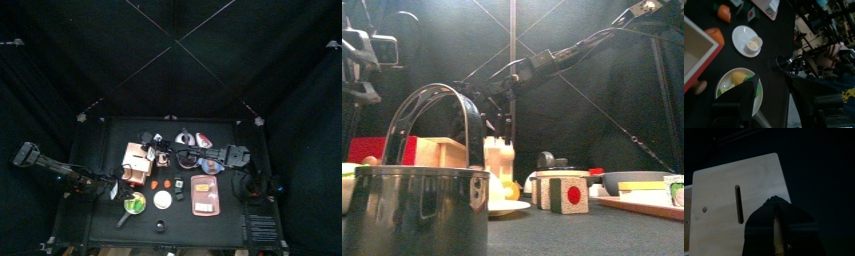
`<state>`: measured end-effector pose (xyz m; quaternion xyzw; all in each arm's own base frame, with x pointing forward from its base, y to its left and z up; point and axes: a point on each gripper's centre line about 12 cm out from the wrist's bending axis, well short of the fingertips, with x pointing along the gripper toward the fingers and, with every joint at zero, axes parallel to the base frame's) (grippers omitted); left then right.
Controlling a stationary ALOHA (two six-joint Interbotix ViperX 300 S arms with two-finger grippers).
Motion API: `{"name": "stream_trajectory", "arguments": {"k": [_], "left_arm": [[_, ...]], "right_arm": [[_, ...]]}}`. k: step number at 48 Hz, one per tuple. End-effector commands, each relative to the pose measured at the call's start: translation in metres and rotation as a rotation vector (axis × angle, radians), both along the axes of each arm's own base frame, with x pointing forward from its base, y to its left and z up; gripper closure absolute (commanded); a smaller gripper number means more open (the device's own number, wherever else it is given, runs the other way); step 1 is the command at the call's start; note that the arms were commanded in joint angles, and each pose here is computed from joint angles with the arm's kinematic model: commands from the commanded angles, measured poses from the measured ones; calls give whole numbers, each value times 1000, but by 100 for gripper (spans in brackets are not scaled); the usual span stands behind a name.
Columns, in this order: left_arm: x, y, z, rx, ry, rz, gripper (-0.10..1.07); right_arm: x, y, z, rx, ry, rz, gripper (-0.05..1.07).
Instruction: Grab carrot bottom
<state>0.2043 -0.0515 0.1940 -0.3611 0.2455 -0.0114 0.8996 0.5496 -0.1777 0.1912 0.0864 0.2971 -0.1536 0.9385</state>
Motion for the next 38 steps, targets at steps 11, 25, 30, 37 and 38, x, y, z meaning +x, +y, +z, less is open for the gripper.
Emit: {"name": "stream_trajectory", "arguments": {"k": [11,25,30,37,38], "left_arm": [[1,28,41,239,-252,38,13],[-5,55,53,419,-332,118,14],[-11,62,59,442,-359,149,14],[-20,69,73,502,-404,178,14],[-21,71,74,510,-410,187,14]], "right_arm": [[-20,41,88,-12,-142,48,97],[-44,134,84,223,-141,128,96],[-51,163,65,362,-107,122,96],[-57,184,47,508,-111,73,94],[-57,186,46,519,-116,66,94]]}}
